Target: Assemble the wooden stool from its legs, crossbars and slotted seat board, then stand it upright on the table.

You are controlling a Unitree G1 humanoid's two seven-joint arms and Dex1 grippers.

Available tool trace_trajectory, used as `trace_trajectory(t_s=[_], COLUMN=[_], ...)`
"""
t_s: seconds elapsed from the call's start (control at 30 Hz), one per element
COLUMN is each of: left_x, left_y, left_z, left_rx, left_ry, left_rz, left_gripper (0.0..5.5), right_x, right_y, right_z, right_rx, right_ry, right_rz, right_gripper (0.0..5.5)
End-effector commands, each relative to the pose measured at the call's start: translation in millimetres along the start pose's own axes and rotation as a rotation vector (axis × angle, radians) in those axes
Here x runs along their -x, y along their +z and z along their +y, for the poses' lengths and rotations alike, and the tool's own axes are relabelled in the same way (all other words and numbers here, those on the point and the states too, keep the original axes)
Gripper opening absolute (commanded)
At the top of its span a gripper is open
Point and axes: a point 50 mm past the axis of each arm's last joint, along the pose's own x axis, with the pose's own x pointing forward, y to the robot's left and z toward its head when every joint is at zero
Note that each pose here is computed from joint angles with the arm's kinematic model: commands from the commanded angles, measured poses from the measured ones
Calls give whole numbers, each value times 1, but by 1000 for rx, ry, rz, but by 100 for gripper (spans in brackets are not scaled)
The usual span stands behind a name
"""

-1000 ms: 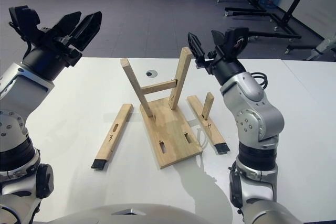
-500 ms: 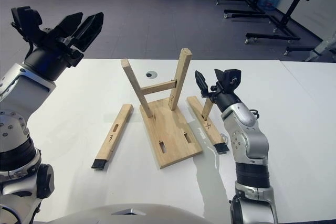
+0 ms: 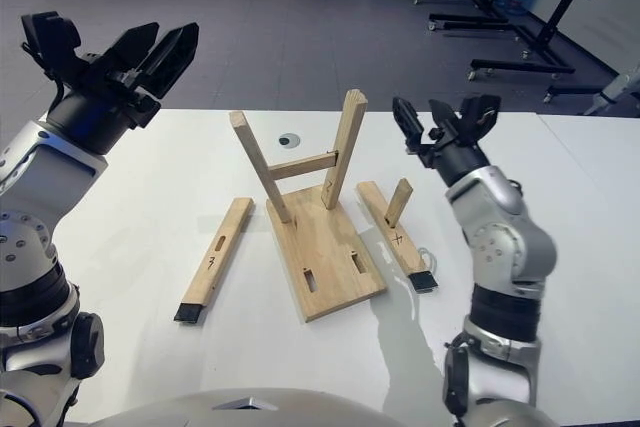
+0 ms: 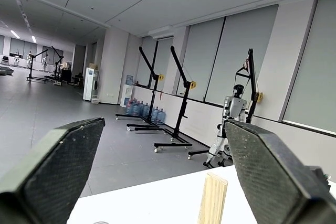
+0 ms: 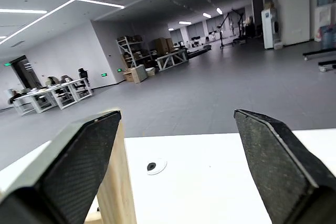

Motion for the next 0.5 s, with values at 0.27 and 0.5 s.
trace_trajectory(t_s=[0.27, 0.5], left_x=[23, 25], left_y=[20, 22], left_z=[29, 33], left_rx=[-67, -86], left_ry=[170, 177], left_rz=[-76, -70], left_gripper=[415, 415], right_x=[97, 113], right_y=[38, -48], right_z=[-31, -24], right_rx=[207, 145], right_ry=[321, 240], right_rz=[472, 676], right_gripper=[398, 521])
